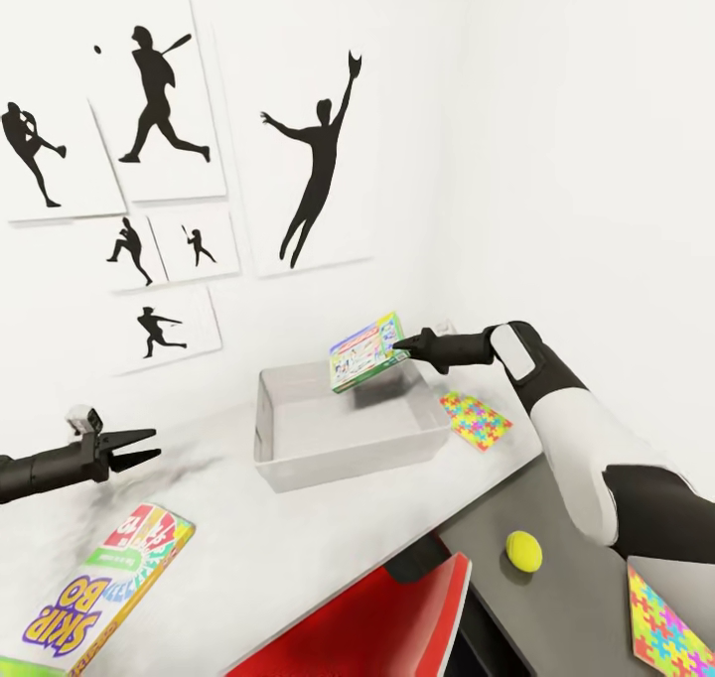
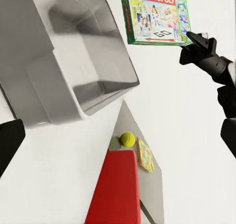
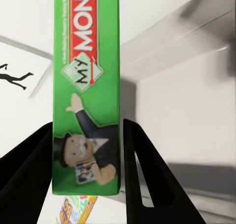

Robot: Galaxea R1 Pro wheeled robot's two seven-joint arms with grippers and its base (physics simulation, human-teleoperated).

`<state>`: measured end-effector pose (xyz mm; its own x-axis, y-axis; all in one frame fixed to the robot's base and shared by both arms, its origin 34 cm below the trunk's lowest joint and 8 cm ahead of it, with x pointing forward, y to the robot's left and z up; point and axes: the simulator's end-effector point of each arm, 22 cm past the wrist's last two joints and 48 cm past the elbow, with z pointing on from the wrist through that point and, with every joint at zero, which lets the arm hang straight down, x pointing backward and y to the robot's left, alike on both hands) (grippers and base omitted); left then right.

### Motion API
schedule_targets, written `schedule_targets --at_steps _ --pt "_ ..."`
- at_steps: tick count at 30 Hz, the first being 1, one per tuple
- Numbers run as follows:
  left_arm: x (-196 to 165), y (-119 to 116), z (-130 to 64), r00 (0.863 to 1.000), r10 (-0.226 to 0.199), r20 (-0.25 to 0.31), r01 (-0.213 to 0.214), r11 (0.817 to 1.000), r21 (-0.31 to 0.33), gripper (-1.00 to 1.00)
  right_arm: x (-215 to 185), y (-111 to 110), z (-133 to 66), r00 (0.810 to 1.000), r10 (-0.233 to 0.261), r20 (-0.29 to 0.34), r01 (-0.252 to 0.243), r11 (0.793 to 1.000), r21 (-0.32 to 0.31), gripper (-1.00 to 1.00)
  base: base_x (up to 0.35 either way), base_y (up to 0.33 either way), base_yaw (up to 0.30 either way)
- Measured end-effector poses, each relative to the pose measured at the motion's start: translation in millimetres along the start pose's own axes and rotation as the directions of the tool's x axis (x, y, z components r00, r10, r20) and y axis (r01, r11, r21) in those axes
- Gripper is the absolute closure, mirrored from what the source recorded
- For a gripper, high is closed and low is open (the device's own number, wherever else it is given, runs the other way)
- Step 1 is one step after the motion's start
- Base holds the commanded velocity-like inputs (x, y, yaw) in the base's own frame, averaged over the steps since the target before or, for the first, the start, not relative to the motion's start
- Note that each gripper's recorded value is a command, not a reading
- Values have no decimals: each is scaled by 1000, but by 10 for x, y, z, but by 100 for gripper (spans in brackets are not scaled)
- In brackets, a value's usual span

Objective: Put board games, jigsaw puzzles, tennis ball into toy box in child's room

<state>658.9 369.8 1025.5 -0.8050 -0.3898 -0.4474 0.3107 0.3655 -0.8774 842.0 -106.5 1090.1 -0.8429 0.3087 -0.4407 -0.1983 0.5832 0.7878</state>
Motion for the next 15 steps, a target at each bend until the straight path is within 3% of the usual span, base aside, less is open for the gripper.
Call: schedule_targets --at_steps 15 --pt "-17 44 34 1000 -1 -3 1 1000 -3 -100 76 -265 90 999 37 -29 -36 999 37 100 0 0 0"
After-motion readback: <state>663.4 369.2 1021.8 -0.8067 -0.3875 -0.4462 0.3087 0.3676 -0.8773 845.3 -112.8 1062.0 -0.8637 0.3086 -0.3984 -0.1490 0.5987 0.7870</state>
